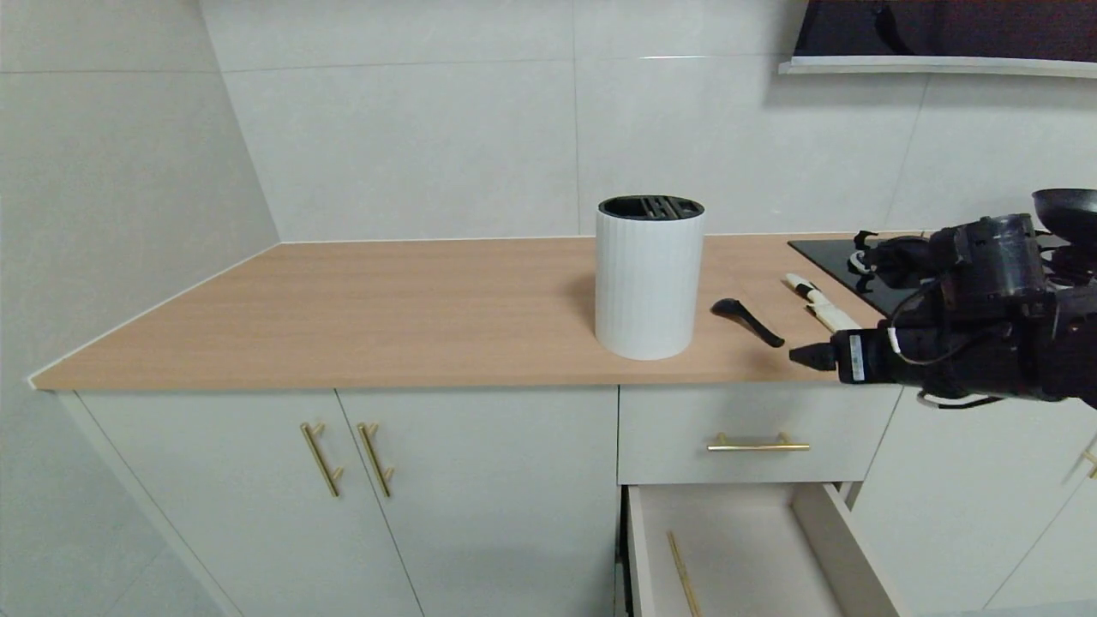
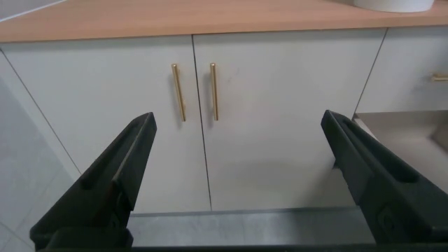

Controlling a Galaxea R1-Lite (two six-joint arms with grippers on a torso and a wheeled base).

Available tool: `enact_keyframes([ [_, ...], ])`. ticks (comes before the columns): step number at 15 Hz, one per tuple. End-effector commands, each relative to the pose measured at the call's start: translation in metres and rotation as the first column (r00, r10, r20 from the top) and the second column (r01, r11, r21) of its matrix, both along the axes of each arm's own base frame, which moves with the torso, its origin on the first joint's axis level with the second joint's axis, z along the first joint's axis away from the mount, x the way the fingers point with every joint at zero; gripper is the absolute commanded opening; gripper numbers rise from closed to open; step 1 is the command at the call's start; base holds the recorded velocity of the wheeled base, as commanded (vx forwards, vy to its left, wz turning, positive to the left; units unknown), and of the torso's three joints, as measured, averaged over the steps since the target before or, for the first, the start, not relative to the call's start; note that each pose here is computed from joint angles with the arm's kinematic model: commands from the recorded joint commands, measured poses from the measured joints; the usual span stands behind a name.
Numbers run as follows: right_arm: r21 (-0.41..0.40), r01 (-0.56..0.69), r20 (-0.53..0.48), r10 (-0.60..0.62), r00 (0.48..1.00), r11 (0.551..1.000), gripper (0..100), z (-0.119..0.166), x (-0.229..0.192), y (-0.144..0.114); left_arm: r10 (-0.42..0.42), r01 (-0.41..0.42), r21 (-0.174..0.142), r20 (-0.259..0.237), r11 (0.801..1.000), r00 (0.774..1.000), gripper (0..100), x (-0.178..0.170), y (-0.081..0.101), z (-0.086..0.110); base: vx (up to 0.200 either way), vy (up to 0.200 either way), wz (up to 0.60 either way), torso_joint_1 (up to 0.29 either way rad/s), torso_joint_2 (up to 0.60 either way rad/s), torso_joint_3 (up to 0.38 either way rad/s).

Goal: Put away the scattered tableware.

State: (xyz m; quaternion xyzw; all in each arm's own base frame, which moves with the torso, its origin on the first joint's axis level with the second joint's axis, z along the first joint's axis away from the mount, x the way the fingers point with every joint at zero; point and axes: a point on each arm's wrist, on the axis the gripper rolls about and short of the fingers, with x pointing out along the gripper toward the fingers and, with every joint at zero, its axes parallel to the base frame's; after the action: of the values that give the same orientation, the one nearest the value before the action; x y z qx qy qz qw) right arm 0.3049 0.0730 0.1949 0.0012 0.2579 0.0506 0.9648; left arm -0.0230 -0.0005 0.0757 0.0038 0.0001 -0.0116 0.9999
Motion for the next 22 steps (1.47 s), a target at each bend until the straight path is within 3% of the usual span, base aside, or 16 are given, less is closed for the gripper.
enact_keyframes([
  [1,0.014,-0.022,0.017,0.022,1.000,1.000,100,-0.012,0.057,-0.003,0.000,0.000,0.000,0.000,1.000,1.000,100,0.000,0.000,0.000,0.000,0.000,0.00,0.000,0.00,0.000],
  [5,0.011,-0.172,0.041,0.172,0.984,0.985,100,-0.025,0.102,-0.022,0.000,0.000,0.000,0.000,1.000,1.000,100,0.000,0.000,0.000,0.000,0.000,0.00,0.000,0.00,0.000],
  [9,0.009,-0.234,0.021,0.234,0.972,0.972,100,-0.050,0.123,-0.025,0.000,0.000,0.000,0.000,1.000,1.000,100,0.000,0.000,0.000,0.000,0.000,0.00,0.000,0.00,0.000],
  [12,0.000,-0.241,0.052,0.241,0.969,0.970,100,-0.070,0.136,-0.023,0.000,0.000,0.000,-0.001,1.000,1.000,100,0.000,0.000,0.000,0.000,0.000,0.00,0.000,0.00,0.000],
  [19,0.002,-0.239,0.078,0.238,0.968,0.971,100,-0.078,0.144,-0.021,0.000,0.000,0.000,0.000,1.000,1.000,100,0.000,0.000,0.000,0.000,0.000,0.00,0.000,0.00,0.000],
  [20,0.001,-0.238,0.074,0.237,0.969,0.971,0,-0.080,0.145,-0.021,0.000,0.000,0.000,0.000,1.000,1.000,100,0.000,0.000,0.000,0.000,0.000,0.00,0.000,0.00,0.000],
  [22,0.002,-0.237,0.073,0.236,0.969,0.972,0,-0.080,0.145,-0.020,0.000,0.000,0.000,-0.001,1.000,1.000,100,0.000,0.000,0.000,0.000,0.000,0.00,0.000,0.00,0.000],
])
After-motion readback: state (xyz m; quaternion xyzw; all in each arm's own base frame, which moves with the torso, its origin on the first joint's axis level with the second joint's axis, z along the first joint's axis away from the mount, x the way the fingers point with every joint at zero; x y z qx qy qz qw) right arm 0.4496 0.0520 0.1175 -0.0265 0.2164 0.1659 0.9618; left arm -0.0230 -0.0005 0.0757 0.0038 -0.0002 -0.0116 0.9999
